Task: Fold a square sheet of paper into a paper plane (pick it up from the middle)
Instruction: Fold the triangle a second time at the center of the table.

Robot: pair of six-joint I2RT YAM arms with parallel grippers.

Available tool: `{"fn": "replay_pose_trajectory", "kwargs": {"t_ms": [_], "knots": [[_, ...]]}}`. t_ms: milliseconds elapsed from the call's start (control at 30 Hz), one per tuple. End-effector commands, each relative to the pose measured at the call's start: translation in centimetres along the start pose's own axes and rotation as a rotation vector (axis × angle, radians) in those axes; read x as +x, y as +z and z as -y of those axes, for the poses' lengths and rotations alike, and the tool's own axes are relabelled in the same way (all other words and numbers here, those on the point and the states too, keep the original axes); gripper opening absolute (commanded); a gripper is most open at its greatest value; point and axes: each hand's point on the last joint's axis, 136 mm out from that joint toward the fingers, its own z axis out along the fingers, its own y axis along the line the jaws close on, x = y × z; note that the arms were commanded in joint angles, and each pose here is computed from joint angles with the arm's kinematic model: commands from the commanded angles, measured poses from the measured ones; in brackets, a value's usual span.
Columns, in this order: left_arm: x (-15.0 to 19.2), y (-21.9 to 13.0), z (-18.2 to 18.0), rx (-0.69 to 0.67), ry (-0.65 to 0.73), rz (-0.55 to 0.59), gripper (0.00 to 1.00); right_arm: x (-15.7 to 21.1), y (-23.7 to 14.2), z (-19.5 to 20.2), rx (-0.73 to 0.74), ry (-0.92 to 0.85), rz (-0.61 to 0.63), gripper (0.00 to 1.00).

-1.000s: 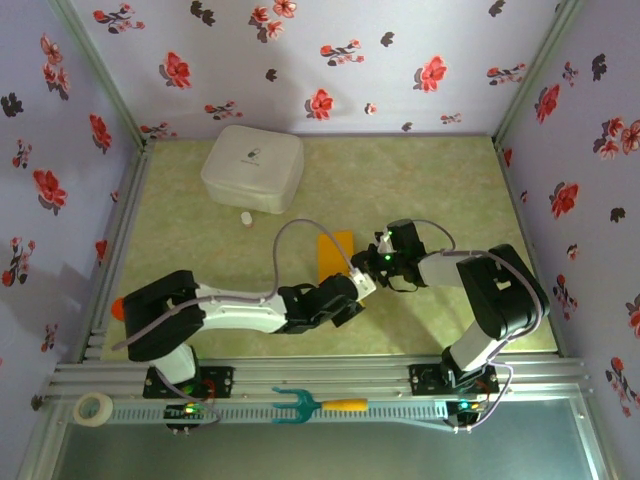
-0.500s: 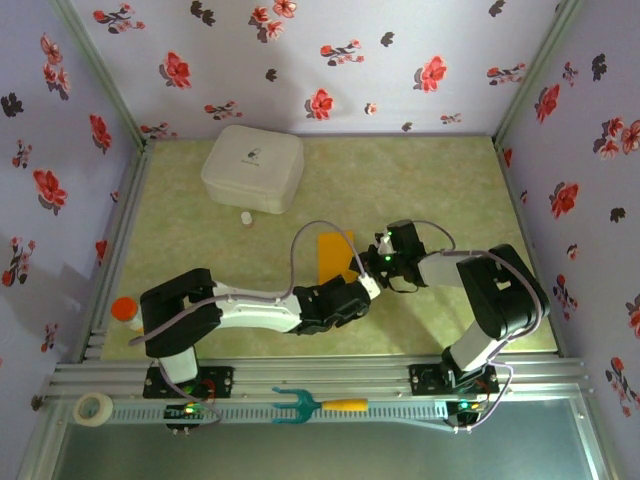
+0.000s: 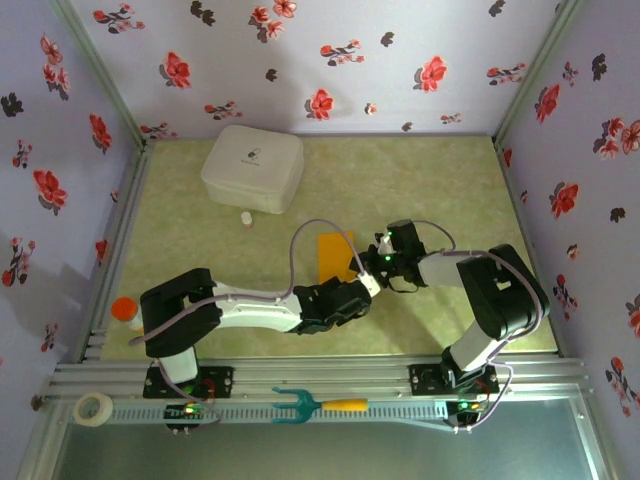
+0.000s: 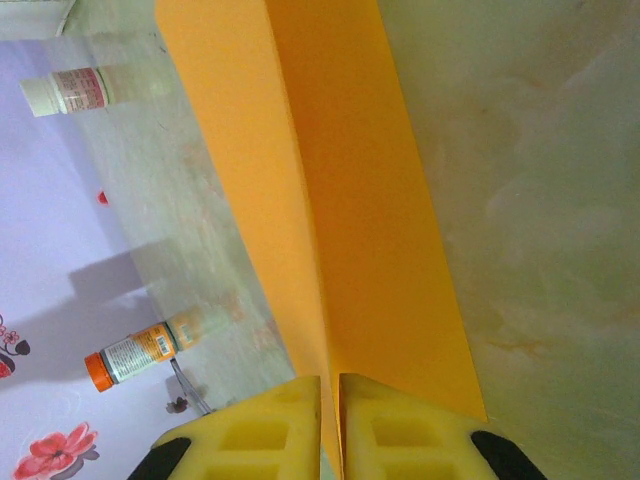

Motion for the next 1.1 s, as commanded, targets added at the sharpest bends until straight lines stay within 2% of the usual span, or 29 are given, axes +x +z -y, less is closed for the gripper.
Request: {"fn": "replay_pose_trajectory", "kwargs": {"t_ms": [0,167,367,467,633,867,1067], "knots": [[-0.2,-0.6,-0.7,-0.023,-0.038,0.017,0.00,-0.6,-0.5,-0.9,-0.007,-0.013,0.023,0.14],[-0.4,-1.0,-0.9,0.028,-0.121,0.027,0.00,-0.8,-0.9,-0.9,-0.004,-0.013,0.042,0.20],[-1.1,-1.5,-0.6,0.252,-0.294,0.035,0.00,-1.6,-3.1,0.0,0.019,0.010,0.121,0.36],[-1.1,-1.5,-0.8,0.327,-0.367,0.027,0.00,-1.7,-4.6,0.6,0.048,0.018,0.162,0.37],[-1.1,-1.4,-1.3,0.384,-0.432,0.022,0.00,-0.5,-5.6,0.7,0.060,0.008,0.157,0.34],[-0.9,-1.3,-2.0,0.376,-0.471,0.017,0.00,0.8,-5.4,1.3,0.065,0.016,0.127,0.20],[-0.7,-1.3,-2.1,0.375,-0.493,0.023,0.00,1.6,-4.9,1.4,0.097,-0.004,0.116,0.18]]}}
